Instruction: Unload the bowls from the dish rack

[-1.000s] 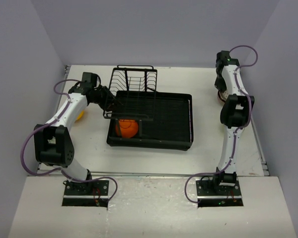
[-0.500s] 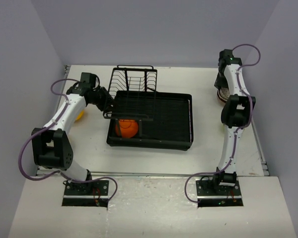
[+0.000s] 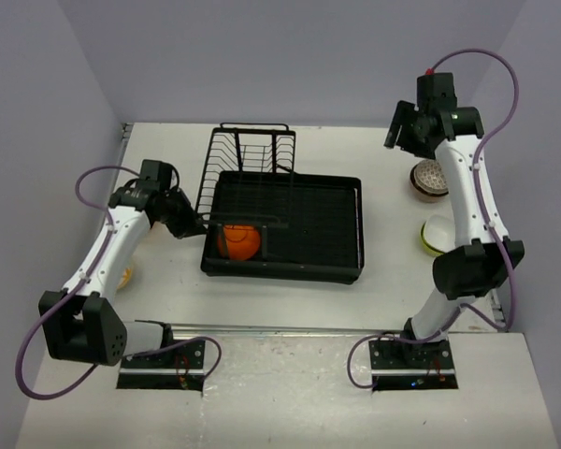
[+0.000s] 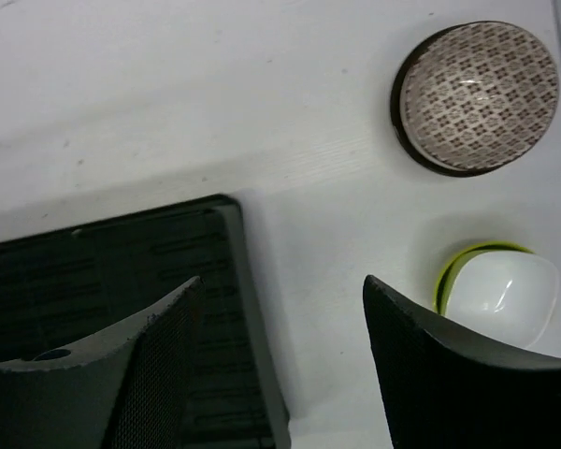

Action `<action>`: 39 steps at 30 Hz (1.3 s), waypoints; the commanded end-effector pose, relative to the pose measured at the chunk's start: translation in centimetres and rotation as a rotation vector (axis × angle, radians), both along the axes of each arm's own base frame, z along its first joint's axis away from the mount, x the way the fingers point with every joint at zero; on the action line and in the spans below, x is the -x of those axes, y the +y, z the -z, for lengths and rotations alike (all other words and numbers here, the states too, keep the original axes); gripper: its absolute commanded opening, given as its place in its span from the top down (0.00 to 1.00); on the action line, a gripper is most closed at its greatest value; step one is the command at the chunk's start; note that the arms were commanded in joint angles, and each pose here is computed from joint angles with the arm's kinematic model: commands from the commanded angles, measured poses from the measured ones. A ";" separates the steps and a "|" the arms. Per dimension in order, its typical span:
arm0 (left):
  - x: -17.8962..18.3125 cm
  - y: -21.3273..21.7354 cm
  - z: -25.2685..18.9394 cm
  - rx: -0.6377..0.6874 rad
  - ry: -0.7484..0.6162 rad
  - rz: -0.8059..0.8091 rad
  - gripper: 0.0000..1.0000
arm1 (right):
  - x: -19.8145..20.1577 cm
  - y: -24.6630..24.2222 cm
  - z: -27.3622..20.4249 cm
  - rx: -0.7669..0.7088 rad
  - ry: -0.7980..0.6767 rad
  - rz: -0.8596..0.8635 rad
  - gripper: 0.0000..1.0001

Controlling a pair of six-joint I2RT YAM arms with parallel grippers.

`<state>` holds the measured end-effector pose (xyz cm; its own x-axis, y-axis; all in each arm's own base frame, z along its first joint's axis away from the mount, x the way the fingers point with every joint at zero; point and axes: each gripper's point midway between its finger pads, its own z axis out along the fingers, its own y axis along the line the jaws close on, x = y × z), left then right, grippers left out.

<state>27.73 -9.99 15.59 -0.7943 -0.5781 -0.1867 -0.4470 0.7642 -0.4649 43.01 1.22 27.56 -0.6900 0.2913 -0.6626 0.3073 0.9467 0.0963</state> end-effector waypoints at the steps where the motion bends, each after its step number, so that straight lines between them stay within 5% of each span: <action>1: 2.2 0.4 1.1 -0.033 0.036 0.000 1.00 | 2.5 4.0 -0.2 -0.151 0.026 -0.110 0.32; 8: 3.0 -0.2 2.8 -0.057 0.070 0.005 1.00 | 7.8 11.9 -1.7 -0.396 -0.036 -0.309 0.31; 20: -0.5 -3.4 4.1 -0.021 0.057 0.007 1.00 | 14.3 17.0 2.9 -0.511 0.106 -0.483 0.32; 26: -1.5 -5.9 5.8 -0.053 0.097 0.037 1.00 | 14.7 19.0 3.5 -0.595 0.144 -0.526 0.31; 31: -2.1 -7.5 6.9 -0.034 0.111 0.055 1.00 | 14.4 21.8 3.7 -0.737 0.184 -0.614 0.21; 39: -3.7 -9.8 6.2 0.006 0.105 0.090 1.00 | 12.8 23.0 6.2 -0.788 0.285 -0.540 0.19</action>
<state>30.54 -17.97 8.02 -0.8511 -0.5183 -0.0831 -0.4536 0.8059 -0.3804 29.95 22.91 19.59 -0.9666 0.1649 -0.1962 -0.0189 0.7177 0.6961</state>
